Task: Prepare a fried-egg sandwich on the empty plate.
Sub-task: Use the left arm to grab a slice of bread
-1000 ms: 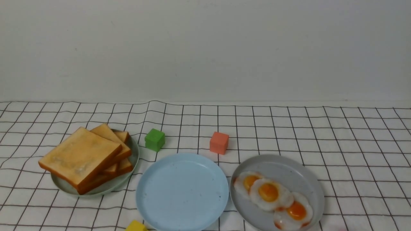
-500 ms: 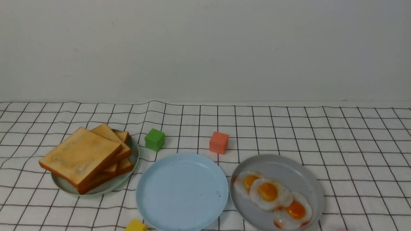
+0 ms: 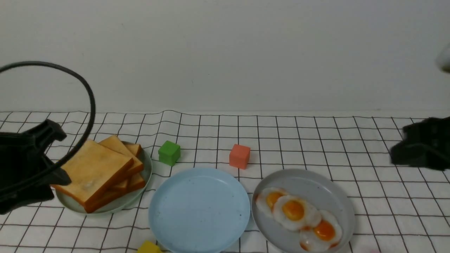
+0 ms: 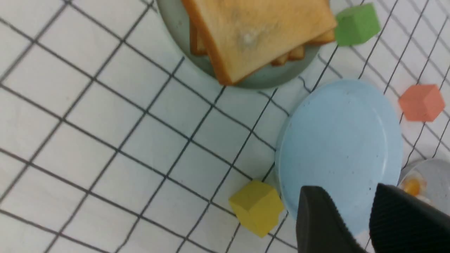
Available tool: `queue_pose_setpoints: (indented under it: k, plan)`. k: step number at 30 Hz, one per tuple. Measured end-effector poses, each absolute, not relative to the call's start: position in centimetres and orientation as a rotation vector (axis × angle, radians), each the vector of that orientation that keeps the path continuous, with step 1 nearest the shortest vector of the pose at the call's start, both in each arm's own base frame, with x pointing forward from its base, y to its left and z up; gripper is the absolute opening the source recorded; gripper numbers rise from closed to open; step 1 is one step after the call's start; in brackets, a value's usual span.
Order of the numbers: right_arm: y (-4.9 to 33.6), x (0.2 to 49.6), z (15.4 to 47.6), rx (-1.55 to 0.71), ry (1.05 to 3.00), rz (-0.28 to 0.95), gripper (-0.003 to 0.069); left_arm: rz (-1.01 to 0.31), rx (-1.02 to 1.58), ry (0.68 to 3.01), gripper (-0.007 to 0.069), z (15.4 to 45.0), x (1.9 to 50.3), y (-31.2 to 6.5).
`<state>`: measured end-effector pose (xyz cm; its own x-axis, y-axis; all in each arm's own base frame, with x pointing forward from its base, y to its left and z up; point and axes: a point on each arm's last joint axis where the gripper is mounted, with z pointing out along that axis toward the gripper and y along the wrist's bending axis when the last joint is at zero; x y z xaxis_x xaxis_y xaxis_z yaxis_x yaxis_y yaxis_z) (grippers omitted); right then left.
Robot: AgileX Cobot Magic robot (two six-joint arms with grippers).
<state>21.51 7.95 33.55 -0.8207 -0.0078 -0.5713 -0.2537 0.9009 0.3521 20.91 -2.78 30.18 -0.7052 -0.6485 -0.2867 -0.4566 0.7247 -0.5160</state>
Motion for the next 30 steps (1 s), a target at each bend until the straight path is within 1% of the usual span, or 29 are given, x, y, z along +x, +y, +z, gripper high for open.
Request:
queue_pose_setpoints:
  k: [2, 4, 6, 8, 9, 10, 13, 14, 16, 18, 19, 21, 25, 27, 30]
  plan:
    - [10.0, 21.9, 32.7, -0.344, 2.485, 0.655, 0.0241, -0.608, -0.844, 2.499, 0.0238, 29.6, 21.6, -3.0]
    - [11.3, 22.1, 32.1, -0.474, 2.475, 0.708, 0.0241, -0.622, -0.864, 2.493, 0.0238, 29.4, 22.0, -2.7]
    - [12.2, 22.1, 31.8, -0.574, 2.454, 0.75, 0.0241, -0.605, -0.888, 2.475, 0.0238, 29.3, 22.2, -1.8]
    - [12.8, 22.1, 31.6, -0.656, 2.425, 0.78, 0.0241, -0.544, -0.937, 2.439, 0.0238, 29.1, 22.5, 0.2]
    - [12.8, 22.1, 31.6, -0.668, 2.418, 0.779, 0.0241, -0.537, -0.943, 2.437, 0.0238, 29.0, 22.5, 0.4]
    - [12.9, 22.1, 31.6, -0.691, 2.401, 0.787, 0.0241, -0.499, -0.995, 2.408, 0.0238, 28.7, 22.8, 1.9]
    - [13.0, 22.1, 31.7, -0.697, 2.387, 0.807, 0.0241, -0.434, -1.066, 2.348, 0.0238, 27.8, 23.8, 4.5]
    - [13.1, 22.1, 31.7, -0.696, 2.387, 0.809, 0.0241, -0.43, -1.065, 2.347, 0.0238, 27.7, 23.9, 4.6]
    - [13.1, 22.1, 31.8, -0.695, 2.381, 0.82, 0.0241, -0.386, -1.053, 2.352, 0.0244, 26.2, 25.2, 5.8]
    - [13.1, 22.1, 31.8, -0.694, 2.381, 0.823, 0.0241, -0.374, -1.052, 2.364, 0.0256, 25.5, 25.7, 6.0]
    - [13.1, 22.1, 31.8, -0.693, 2.381, 0.824, 0.0241, -0.364, -1.06, 2.378, 0.0281, 24.5, 26.3, 6.3]
    - [13.1, 22.1, 31.8, -0.693, 2.381, 0.824, 0.0241, -0.36, -1.076, 2.392, 0.0325, 23.5, 26.9, 6.5]
    - [13.1, 22.1, 31.8, -0.694, 2.382, 0.826, 0.0241, -0.369, -1.076, 2.407, 0.0433, 22.1, 27.9, 6.7]
    - [13.2, 22.0, 31.8, -0.699, 2.387, 0.832, 0.0241, -0.383, -1.044, 2.398, 0.0454, 21.9, 28.2, 6.7]
    - [13.2, 21.9, 31.7, -0.709, 2.395, 0.839, 0.0241, -0.42, -0.991, 2.366, 0.0465, 22.0, 28.8, 6.6]
